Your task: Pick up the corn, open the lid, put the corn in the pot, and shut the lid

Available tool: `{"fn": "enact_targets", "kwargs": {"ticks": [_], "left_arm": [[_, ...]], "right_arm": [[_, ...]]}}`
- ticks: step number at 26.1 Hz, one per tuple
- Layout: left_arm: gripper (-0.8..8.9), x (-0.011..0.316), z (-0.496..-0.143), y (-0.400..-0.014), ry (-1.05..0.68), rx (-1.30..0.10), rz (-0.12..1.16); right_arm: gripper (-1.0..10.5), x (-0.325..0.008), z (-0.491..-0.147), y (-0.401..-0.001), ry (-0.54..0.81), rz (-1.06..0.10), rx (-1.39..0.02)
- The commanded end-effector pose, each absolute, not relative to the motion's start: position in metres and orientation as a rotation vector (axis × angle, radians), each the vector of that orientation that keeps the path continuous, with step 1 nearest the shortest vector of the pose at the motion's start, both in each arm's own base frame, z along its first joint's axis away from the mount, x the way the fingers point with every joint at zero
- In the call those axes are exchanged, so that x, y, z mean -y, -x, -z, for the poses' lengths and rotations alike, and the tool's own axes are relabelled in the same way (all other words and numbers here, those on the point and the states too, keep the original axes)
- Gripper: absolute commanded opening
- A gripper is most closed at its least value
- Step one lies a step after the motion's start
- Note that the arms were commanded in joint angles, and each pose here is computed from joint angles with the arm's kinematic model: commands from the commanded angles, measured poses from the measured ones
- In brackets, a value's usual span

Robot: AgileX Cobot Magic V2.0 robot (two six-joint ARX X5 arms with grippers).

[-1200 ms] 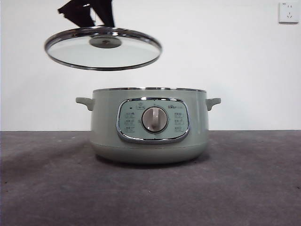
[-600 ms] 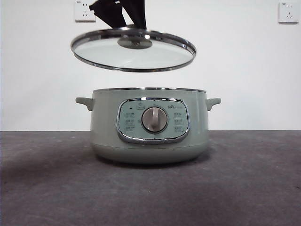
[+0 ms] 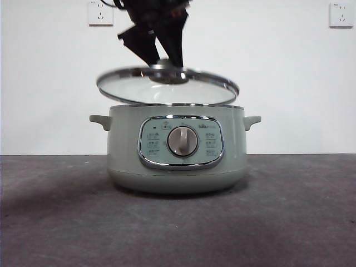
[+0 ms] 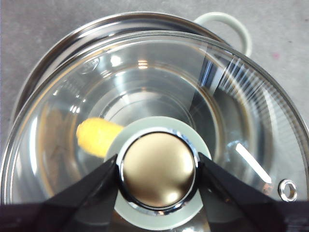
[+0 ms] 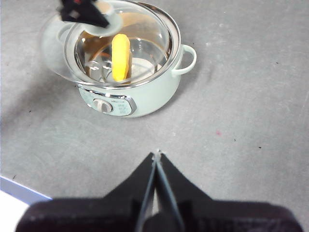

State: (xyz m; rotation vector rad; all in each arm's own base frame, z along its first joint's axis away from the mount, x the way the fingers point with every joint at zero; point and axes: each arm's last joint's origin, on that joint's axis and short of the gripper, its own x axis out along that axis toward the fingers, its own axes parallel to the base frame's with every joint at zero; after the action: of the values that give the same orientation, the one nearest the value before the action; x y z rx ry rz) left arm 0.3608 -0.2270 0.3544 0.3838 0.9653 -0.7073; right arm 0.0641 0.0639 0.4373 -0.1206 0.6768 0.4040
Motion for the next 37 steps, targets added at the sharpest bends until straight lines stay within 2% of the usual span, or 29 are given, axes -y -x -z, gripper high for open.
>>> {"fn": "enact_targets", "kwargs": {"ticks": [1,6,19,32,37], "left_arm": [[-0.09,0.232,-0.351,-0.365,-0.373,-0.950,0.715],[-0.09,0.237,-0.344,-0.372,-0.367,-0.935,0.715],[-0.09,0.249,-0.307,-0.388,-0.378,-1.015,0.709],[-0.09,0.256,-0.293,-0.392,-0.411,-1.029,0.729],[-0.09,0.259,-0.289,-0.393,-0.471,-1.010,0.682]], "right_arm": [[-0.1,-0.064,-0.433,-0.064,0.129,-0.398,-0.706],[-0.1,-0.065,-0.433,-0.064,0.127,-0.408,-0.710],[-0.1,-0.065,-0.433,-0.064,0.124,-0.419,-0.716],[-0.1,-0.065,-0.433,-0.064,0.128,-0.419,-0.715],[-0.1,-0.065,-0.433,-0.064,0.131,-0.420,-0.714]]}}
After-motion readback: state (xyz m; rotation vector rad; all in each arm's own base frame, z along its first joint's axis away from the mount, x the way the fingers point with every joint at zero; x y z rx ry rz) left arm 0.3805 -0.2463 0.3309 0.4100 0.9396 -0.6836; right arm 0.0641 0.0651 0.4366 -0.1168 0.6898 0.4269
